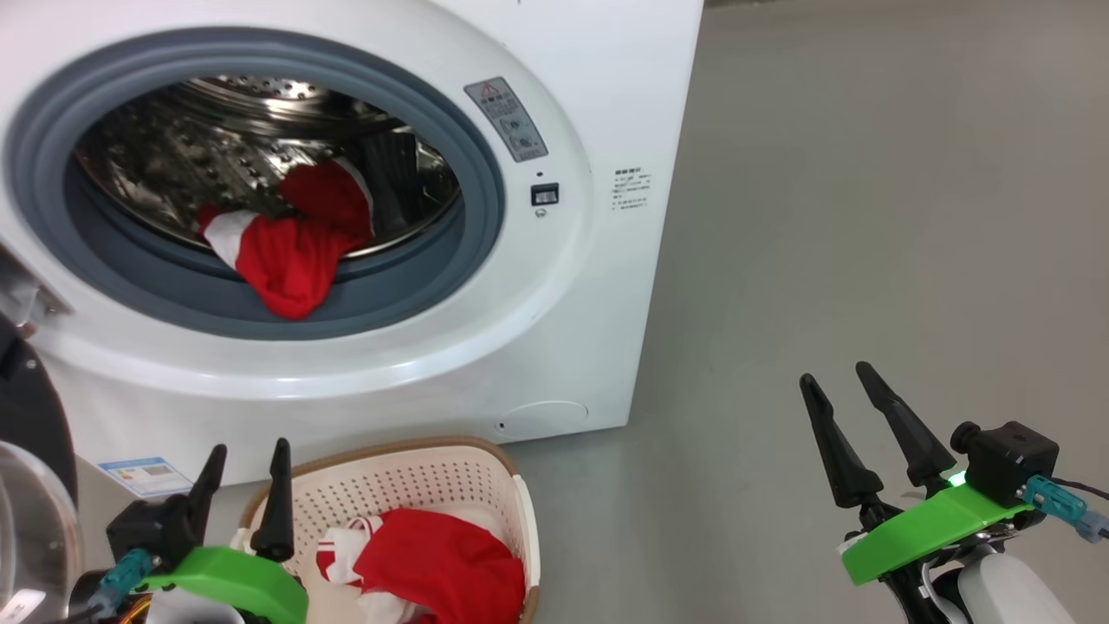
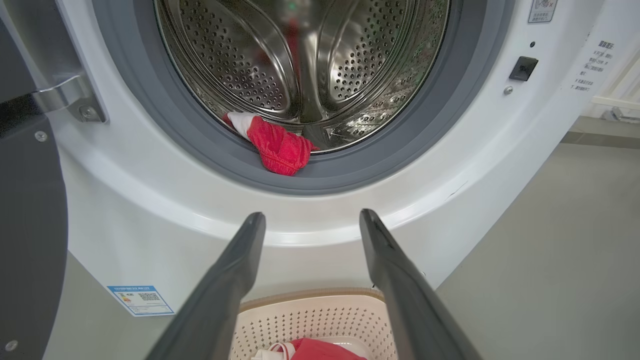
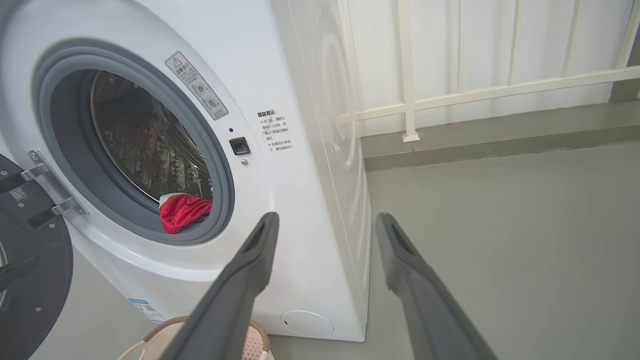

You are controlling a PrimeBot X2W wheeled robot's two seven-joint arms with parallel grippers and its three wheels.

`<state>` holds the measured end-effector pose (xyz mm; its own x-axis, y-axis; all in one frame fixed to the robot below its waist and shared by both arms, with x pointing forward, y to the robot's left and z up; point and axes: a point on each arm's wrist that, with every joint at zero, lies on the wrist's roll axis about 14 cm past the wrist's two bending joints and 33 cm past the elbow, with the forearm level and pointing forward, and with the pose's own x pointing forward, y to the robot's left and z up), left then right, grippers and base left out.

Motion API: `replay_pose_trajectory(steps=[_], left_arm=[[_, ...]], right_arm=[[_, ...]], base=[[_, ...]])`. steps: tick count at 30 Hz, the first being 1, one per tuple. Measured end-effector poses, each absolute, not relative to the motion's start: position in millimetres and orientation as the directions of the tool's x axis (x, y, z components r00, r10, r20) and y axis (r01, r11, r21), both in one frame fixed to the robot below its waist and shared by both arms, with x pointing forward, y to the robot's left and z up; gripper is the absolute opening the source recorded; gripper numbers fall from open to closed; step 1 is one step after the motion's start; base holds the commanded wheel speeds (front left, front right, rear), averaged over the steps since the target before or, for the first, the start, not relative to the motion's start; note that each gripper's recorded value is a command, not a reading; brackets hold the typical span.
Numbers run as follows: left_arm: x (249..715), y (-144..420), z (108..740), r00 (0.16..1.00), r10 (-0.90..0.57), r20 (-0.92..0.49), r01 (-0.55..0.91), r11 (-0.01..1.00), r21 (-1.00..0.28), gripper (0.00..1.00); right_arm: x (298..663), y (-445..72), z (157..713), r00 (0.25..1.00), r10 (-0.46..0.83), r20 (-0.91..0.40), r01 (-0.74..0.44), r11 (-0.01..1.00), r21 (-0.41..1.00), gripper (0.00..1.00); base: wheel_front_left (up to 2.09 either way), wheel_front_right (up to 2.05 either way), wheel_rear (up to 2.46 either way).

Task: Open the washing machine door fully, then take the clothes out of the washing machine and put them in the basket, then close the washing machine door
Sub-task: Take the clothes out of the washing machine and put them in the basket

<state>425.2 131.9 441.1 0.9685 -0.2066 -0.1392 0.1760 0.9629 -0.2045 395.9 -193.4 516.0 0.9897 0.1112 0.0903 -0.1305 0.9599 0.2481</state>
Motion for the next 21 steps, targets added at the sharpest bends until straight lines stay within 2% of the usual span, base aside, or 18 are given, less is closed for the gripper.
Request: replay_pose_trajectory(steps=[21], left_arm=[[395,151,501,0.99,-0.13,0.061,0.14,0.972,-0.189,1.0]], right_arm=[[387,-193,527,0.985,0.118,0.122,-0.145,0.96,0.242,1.0]], base=[[0.0,0.0,0.0]])
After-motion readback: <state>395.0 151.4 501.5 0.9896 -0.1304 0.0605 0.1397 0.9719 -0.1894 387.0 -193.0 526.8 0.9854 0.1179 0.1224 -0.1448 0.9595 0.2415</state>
